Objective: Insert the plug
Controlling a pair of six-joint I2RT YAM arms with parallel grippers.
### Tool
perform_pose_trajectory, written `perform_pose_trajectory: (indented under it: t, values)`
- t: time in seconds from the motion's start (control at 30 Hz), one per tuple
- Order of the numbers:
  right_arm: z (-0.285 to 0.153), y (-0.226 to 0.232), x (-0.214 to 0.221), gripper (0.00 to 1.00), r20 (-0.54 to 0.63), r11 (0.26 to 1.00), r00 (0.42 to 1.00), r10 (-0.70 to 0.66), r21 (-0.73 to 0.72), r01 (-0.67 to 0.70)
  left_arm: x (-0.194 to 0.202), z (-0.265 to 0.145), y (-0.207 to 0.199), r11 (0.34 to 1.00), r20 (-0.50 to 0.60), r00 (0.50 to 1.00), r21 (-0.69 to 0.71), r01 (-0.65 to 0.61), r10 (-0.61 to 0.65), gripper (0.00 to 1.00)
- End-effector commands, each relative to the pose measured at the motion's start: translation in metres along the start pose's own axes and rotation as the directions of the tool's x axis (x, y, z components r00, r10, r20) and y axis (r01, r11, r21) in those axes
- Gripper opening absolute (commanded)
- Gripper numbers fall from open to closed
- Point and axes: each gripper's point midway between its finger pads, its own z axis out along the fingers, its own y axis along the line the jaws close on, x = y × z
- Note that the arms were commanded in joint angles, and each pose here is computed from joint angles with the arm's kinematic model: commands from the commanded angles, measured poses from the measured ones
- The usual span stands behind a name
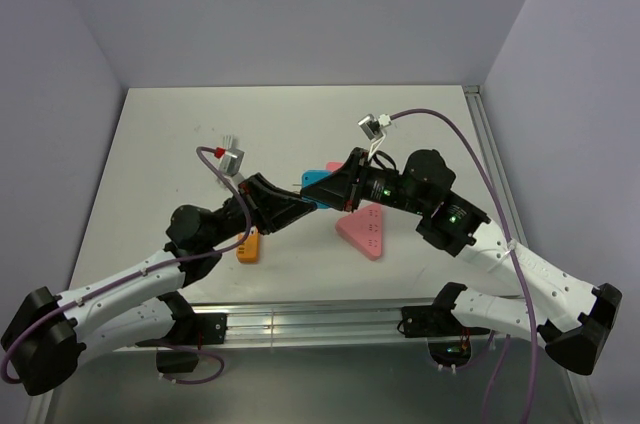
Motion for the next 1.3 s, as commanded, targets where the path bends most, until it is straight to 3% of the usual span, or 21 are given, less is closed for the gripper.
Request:
perform_pose_trajectory:
  t: [0.0,0.03,0.1,0.13,0.17,0.2,0.3,0.5,0.63,0.9,1.07,1.27]
  values:
    - [-0.002,0.025,-0.021,0.05,0.061,0.997,0.998,-0.020,-0.069,0.025,-0.002,-0.002,-0.005,0.999,0.012,0.999,0.021,-0.031,0.031,0.00]
    - [0.001,0.024,-0.022,0.00,0.055,0.998,0.998,-0.015,-0.058,0.019,-0.002,-0.002,-0.004,0.999,0.010,0.999,0.021,-0.032,0.032,0.00]
    - [0.001,0.020,-0.020,0.00,0.040,0.999,0.999,-0.017,-0.040,0.019,-0.001,0.000,0.000,0.999,-0.004,0.999,-0.002,-0.032,0.032,0.01]
    - [0.001,0.016,-0.022,0.00,0.053,1.000,0.998,-0.018,-0.020,0.019,-0.001,0.001,0.003,0.999,-0.008,0.999,-0.016,-0.035,0.035,0.06]
    - [0.000,0.013,-0.022,0.00,0.056,1.000,0.998,-0.023,-0.006,0.023,-0.001,0.001,0.003,0.999,-0.010,0.999,-0.022,-0.044,0.044,0.18]
    - [-0.001,0.008,-0.020,0.00,0.050,1.000,0.999,-0.021,0.017,0.020,0.000,-0.001,0.005,0.998,-0.016,0.999,-0.041,-0.046,0.046,0.45]
    - [-0.007,-0.009,-0.021,0.00,0.060,0.995,0.998,-0.019,0.102,0.013,-0.007,-0.005,0.006,0.991,0.009,0.993,-0.073,-0.113,0.114,0.69]
    - [-0.033,-0.060,-0.021,0.00,0.072,0.957,0.996,0.048,0.282,-0.067,-0.014,-0.033,0.044,0.925,0.013,0.975,-0.319,-0.207,0.223,0.73]
    - [-0.067,-0.130,-0.019,0.00,0.088,0.838,0.991,0.100,0.529,-0.132,-0.013,-0.051,0.080,0.853,-0.007,0.972,-0.479,-0.208,0.234,0.64]
    - [-0.106,-0.216,0.020,0.00,-0.014,0.597,0.960,0.278,0.786,-0.161,0.022,-0.036,0.149,0.831,-0.119,0.989,-0.538,-0.138,0.088,0.61]
    - [-0.114,-0.239,0.035,0.00,-0.081,0.534,0.935,0.345,0.836,-0.125,0.043,-0.027,0.189,0.850,-0.184,0.982,-0.522,-0.071,-0.031,0.60]
    - [-0.118,-0.256,0.041,0.00,-0.112,0.506,0.917,0.382,0.856,-0.106,0.066,-0.018,0.225,0.836,-0.227,0.962,-0.549,0.000,-0.149,0.74]
